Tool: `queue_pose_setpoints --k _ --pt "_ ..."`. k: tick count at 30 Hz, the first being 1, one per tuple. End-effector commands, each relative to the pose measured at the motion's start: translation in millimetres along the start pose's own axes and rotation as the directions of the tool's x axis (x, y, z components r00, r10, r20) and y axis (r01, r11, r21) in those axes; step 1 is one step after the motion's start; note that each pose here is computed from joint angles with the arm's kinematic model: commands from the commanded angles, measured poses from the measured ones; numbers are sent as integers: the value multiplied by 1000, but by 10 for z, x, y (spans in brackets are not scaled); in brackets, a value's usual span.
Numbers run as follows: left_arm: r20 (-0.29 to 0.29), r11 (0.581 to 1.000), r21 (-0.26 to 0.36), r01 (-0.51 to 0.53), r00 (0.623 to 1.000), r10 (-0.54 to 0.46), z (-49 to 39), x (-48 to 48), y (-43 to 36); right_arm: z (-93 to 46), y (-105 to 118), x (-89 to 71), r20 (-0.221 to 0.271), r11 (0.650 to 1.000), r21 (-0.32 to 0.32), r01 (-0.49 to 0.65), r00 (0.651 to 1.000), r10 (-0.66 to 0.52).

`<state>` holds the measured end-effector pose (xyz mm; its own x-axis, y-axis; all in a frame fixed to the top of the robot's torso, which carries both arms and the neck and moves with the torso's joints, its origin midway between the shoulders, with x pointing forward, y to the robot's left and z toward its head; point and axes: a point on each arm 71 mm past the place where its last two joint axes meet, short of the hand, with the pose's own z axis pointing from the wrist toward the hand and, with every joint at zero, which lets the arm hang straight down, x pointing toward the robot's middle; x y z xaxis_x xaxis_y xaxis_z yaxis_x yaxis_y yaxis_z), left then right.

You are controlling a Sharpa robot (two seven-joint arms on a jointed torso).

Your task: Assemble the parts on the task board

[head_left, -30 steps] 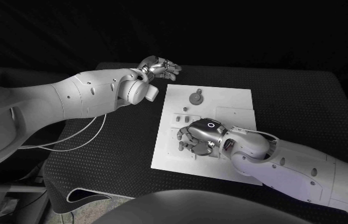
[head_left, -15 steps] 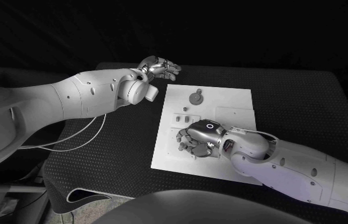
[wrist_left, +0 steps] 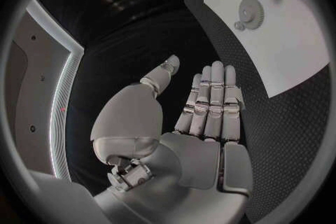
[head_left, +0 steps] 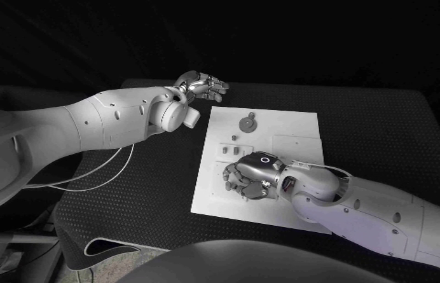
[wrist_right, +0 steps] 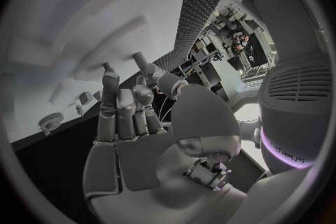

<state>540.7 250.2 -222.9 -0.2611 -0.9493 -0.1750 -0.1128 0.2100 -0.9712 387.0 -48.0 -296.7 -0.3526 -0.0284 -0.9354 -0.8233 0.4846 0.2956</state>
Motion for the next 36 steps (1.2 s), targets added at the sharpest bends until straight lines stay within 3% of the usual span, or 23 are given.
queue_pose_setpoints --k 1,16,21,24,28,30,33,36 --pt "-12 1000 7 7 1000 -7 4 18 -17 5 25 10 -12 1000 -17 -2 1000 1" --pt "-8 1000 5 6 1000 -6 2 -1 -11 -73 -53 -53 68 999 19 -26 997 25" --pt "-2 1000 5 5 1000 -5 -4 -31 -6 -166 -167 -254 115 996 50 -74 991 68" --pt "3 1000 6 4 1000 -4 -9 -53 -3 -289 -342 -452 142 976 115 -187 975 170" --pt "10 1000 5 3 1000 -3 -17 -81 3 -507 -643 -692 99 886 267 -378 926 365" --pt "12 1000 4 2 1000 -2 -17 -86 4 -617 -751 -770 93 854 330 -401 915 394" --pt "13 1000 4 2 1000 -2 -12 -85 3 -772 -880 -877 109 848 374 -377 925 363" --pt "11 1000 5 2 1000 -2 -6 -76 2 -897 -983 -884 84 821 428 -377 921 379"
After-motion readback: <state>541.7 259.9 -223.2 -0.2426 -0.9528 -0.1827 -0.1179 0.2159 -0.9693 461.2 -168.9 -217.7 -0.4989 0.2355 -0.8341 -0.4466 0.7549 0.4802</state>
